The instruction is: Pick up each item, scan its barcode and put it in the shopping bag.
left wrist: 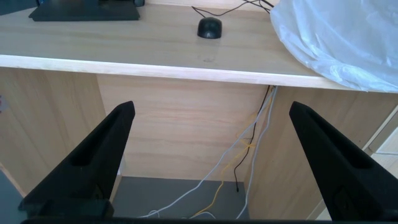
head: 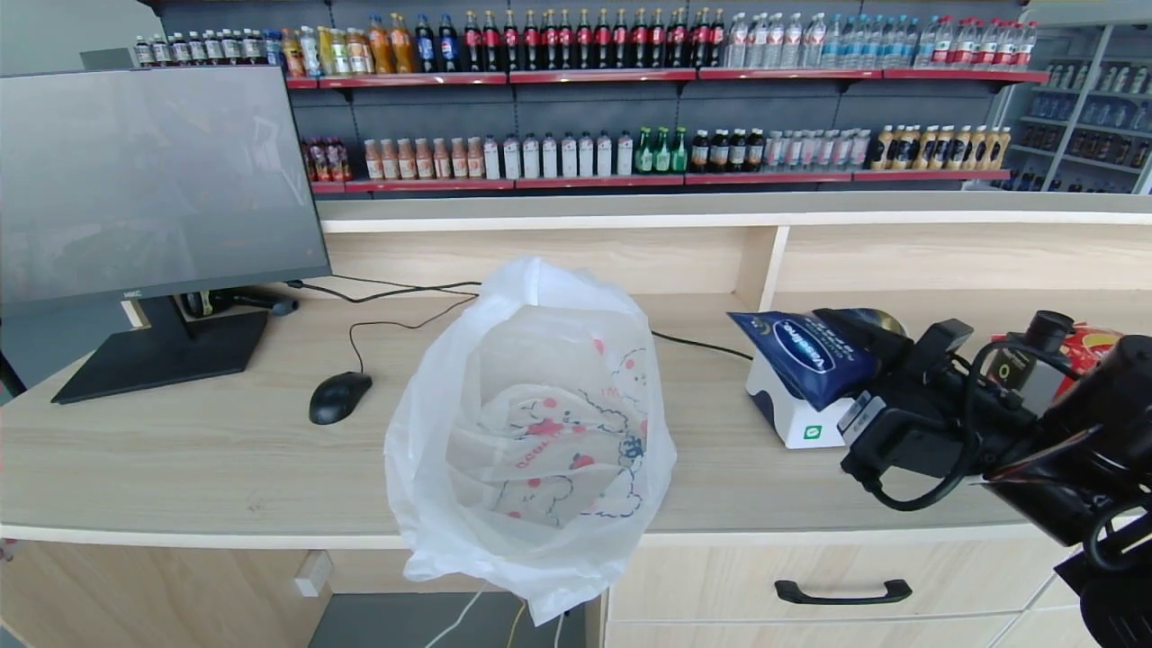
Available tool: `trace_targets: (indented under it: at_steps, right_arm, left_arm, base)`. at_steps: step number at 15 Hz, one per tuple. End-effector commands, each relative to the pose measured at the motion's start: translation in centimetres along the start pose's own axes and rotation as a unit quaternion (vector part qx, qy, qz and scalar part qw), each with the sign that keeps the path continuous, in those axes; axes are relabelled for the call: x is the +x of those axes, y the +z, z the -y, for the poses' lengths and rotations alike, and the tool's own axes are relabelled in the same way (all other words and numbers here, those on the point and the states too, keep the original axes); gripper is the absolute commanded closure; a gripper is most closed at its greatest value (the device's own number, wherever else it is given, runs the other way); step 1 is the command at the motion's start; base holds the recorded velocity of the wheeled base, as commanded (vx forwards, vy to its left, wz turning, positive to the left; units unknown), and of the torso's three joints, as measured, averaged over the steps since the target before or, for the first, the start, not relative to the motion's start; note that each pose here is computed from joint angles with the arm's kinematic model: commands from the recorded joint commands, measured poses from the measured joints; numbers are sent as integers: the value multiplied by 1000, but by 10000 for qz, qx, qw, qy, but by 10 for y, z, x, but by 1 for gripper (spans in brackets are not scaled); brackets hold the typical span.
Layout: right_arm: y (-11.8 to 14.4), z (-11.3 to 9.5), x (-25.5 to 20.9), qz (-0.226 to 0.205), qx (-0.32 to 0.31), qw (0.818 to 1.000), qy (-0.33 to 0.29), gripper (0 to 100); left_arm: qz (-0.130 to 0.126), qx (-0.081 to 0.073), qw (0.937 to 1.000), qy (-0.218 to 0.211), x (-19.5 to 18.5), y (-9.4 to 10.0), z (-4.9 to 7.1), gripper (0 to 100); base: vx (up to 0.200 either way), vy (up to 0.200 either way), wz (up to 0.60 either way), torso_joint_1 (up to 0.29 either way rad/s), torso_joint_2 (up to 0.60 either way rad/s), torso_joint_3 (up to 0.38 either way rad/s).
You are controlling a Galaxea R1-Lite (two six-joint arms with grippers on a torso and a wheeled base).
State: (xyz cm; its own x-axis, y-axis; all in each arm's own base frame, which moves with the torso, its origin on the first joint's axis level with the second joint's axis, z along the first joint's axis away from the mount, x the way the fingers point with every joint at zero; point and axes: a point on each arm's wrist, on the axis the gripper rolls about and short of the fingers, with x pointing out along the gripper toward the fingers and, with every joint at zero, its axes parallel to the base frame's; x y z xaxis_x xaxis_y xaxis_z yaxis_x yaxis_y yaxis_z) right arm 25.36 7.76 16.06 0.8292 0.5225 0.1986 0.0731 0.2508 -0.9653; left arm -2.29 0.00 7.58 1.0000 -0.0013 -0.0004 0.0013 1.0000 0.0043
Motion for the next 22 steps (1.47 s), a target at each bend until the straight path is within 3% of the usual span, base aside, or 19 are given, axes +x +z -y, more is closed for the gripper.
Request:
trace_targets:
  at_steps: [1, 22]
  right_arm:
    - [-5, -10, 6, 15, -39, 9999, 154, 100]
    - [-17, -18, 3, -112, -190, 9992, 338, 100]
  left_arm:
    - [2, 2, 10000, -1, 0, 0, 0, 0]
    - [2, 2, 10000, -1, 0, 0, 0, 0]
  base:
    - [0, 0, 0, 0, 0, 0]
    - [0, 0, 0, 0, 0, 0]
